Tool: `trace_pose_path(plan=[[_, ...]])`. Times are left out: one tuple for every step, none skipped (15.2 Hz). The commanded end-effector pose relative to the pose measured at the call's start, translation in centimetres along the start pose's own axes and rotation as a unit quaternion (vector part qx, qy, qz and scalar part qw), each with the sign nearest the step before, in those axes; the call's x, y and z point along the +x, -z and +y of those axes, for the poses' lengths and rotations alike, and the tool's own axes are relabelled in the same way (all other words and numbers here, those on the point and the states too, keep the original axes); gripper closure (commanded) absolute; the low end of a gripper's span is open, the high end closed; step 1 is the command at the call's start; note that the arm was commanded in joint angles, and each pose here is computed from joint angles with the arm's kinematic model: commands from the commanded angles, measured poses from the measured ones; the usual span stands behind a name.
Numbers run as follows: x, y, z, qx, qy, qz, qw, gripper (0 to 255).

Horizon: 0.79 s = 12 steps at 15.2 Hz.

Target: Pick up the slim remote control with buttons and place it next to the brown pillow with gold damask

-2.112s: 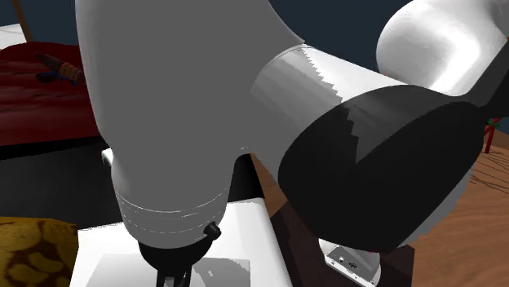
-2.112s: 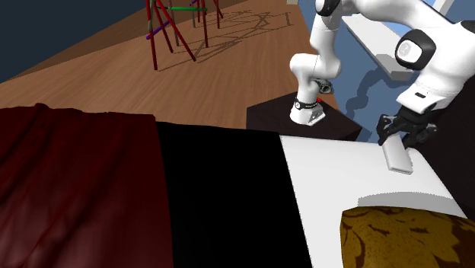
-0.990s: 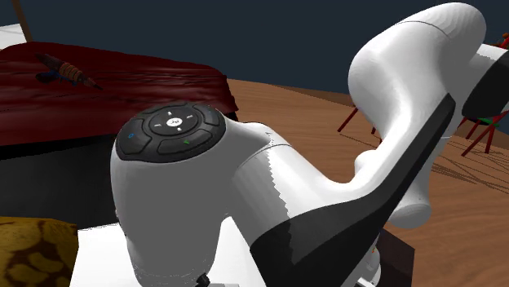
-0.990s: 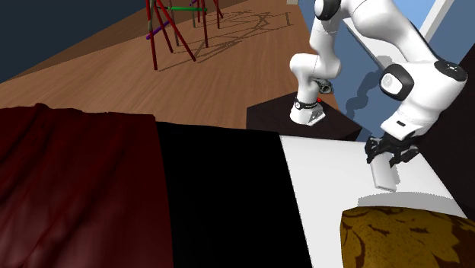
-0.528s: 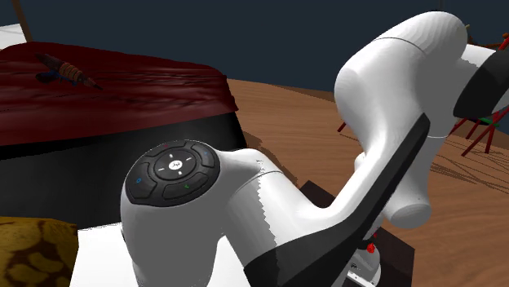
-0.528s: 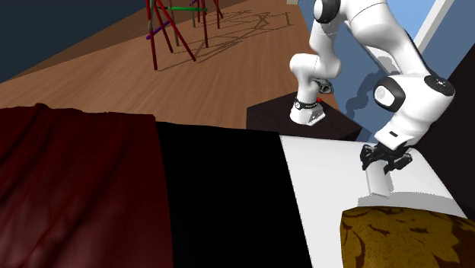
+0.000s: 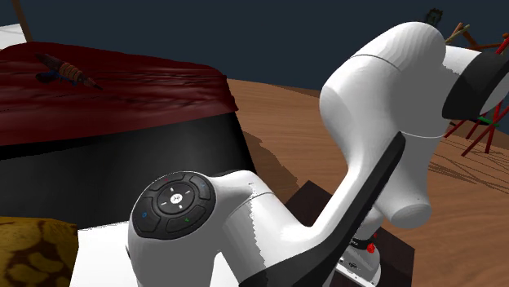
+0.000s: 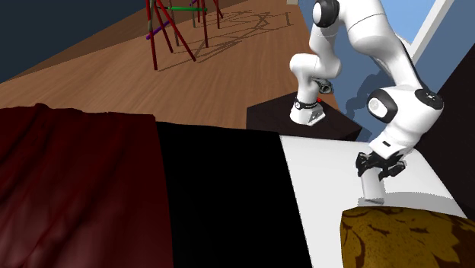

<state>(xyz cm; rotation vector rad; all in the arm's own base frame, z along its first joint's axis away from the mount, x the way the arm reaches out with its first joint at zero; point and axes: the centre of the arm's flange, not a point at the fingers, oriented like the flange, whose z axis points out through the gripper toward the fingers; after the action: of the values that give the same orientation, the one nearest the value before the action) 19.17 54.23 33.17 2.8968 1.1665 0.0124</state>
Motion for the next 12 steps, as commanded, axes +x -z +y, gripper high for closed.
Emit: trace_pose_path(plan=[[0.02,-0.28,-0.03,0.000,0.000,0.000,1.0000,255],[0.02,-0.28,-0.03,0.000,0.000,0.000,1.0000,255],[0.02,-0.28,-0.03,0.000,0.000,0.000,1.0000,255],[0.02,-0.28,-0.03,0.000,0.000,0.000,1.0000,255],[0.02,-0.28,-0.03,0.000,0.000,0.000,1.0000,255],[0.02,-0.28,-0.03,0.000,0.000,0.000,1.0000,255],[0.02,-0.28,-0.03,0.000,0.000,0.000,1.0000,255],[0.02,-0.28,-0.03,0.000,0.000,0.000,1.0000,0],[0.02,-0.28,-0.03,0.000,0.000,0.000,1.0000,0],[0.02,-0.28,-0.03,0.000,0.000,0.000,1.0000,0],[0.02,-0.28,-0.03,0.000,0.000,0.000,1.0000,0],[0.02,-0.28,-0.03,0.000,0.000,0.000,1.0000,0]])
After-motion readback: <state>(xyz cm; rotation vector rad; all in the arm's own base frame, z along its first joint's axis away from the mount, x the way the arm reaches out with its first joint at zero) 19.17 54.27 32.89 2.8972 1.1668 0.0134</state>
